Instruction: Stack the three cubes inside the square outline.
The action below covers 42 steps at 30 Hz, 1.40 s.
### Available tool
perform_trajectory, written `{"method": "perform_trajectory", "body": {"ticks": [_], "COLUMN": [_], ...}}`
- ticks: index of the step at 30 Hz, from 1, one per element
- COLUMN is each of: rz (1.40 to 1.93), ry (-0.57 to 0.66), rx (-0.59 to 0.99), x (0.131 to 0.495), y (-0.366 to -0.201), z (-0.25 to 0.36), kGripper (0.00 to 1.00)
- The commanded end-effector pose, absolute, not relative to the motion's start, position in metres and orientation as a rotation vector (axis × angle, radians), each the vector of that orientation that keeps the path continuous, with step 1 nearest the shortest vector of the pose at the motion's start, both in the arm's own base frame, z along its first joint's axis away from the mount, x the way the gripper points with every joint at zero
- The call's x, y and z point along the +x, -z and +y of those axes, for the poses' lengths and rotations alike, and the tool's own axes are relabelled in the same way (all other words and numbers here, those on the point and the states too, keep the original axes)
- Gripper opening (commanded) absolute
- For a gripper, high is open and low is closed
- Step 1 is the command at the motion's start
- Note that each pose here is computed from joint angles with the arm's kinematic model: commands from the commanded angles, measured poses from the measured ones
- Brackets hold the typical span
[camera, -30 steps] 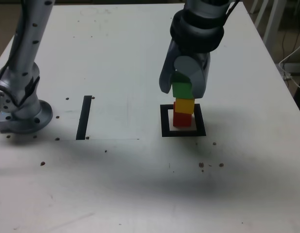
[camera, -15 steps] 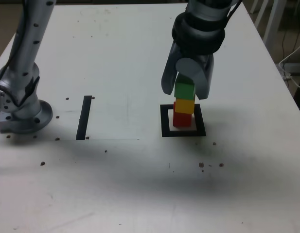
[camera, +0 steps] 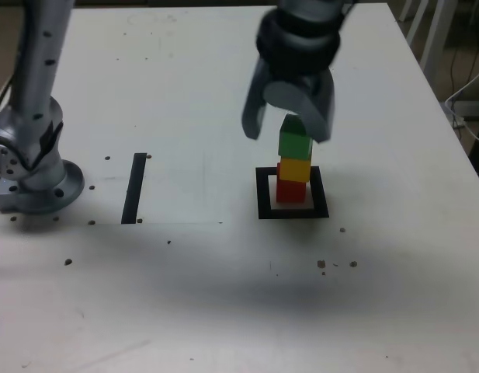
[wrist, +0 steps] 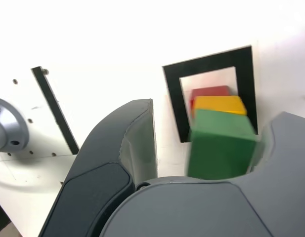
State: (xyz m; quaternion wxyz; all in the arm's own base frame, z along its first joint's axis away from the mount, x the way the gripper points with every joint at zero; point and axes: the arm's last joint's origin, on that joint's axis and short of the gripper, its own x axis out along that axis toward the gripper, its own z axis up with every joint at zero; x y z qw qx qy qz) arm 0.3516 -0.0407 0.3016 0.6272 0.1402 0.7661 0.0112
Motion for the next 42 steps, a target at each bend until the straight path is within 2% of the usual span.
{"method": "perform_trajectory", "body": {"ticks": [1, 7, 12, 20, 32, 42], "rz": [1.736, 1.725, 1.757, 1.836, 1.873, 1.901], "ry": [-0.053, -0.084, -0.086, -0.094, -0.068, -0.052], "rx": [0.312, 0.29, 0.246, 0.165, 0.063, 0.02], "x": [0.336, 0.304, 0.281, 0.25, 0.22, 0.208], "y": [-0.315, -0.331, -0.331, -0.315, -0.267, -0.247], "z": [-0.037, -0.031, -0.026, -0.017, -0.015, -0.014], "kGripper": [0.99, 0.99, 0.99, 0.99, 0.99, 0.99]}}
